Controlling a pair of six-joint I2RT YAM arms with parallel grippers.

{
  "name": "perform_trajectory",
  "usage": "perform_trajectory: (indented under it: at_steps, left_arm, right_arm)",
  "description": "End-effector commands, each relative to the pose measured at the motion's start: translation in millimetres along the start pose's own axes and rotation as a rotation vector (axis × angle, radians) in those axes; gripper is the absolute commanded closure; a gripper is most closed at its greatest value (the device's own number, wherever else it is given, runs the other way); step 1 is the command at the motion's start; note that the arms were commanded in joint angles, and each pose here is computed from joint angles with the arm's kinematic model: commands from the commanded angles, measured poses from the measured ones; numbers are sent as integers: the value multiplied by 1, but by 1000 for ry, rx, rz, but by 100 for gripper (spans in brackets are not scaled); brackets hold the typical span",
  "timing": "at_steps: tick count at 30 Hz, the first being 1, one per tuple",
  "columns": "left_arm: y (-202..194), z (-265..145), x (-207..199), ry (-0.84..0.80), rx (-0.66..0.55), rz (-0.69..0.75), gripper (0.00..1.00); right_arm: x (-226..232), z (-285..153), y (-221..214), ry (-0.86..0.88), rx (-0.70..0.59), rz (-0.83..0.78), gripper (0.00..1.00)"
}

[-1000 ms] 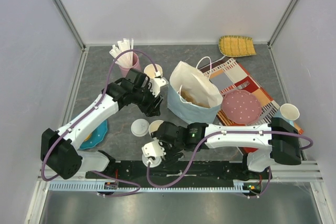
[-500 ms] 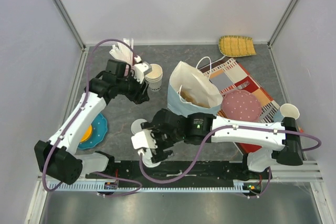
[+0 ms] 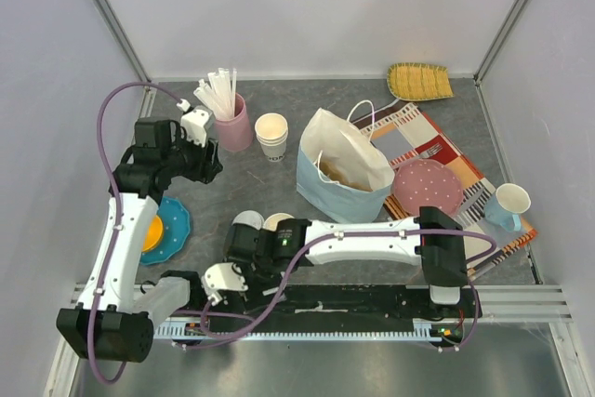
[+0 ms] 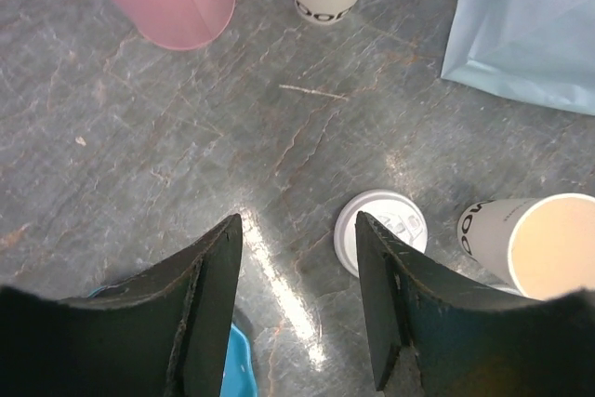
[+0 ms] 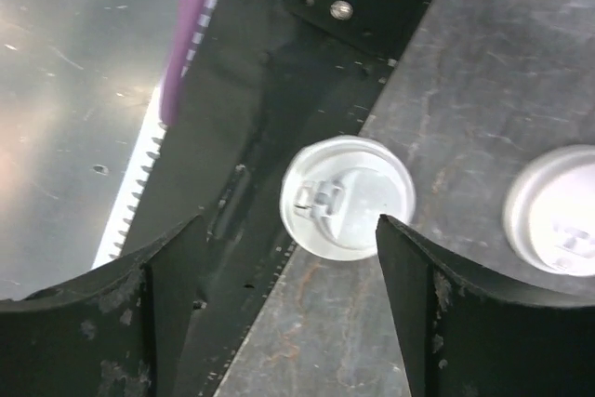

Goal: Pack the takeout coffee

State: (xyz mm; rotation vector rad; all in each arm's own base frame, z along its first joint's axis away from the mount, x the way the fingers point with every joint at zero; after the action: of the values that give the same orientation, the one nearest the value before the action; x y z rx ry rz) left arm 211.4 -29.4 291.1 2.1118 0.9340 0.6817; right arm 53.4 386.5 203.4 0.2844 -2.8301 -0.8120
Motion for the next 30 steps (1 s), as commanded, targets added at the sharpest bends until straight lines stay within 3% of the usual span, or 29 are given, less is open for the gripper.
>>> perform_trajectory:
  at_steps: [1, 5, 8, 13, 30]
  left_arm:
    - [-9, 2, 2, 40, 18, -28, 41]
    - [-9, 6, 1, -1, 5, -39, 41]
    - [-8, 8, 0, -23, 2, -50, 42]
    - [-6, 7, -1, -32, -6, -57, 42]
    - [-12, 6, -2, -32, -3, -62, 41]
  right_arm:
    - [22, 12, -2, -4, 31, 20, 21]
    - [22, 22, -20, -43, 72, 96, 36]
    - [19, 28, -34, -76, 109, 74, 41]
    - [11, 47, -45, -106, 175, 52, 43]
    - [-7, 64, -55, -101, 211, 27, 46]
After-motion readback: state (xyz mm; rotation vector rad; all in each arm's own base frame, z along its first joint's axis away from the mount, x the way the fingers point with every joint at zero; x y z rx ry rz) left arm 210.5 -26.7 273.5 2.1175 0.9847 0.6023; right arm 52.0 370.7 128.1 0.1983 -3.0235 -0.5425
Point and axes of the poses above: each gripper's point midway between its finger pads, its own z axis out along the fingers, its own x axis along the line the jaws close on, y = z × x, the point moved 10 cm from there along -z, back along the fingers, and after that the axes turned 14 degrees about z, right-handed, at the moved point
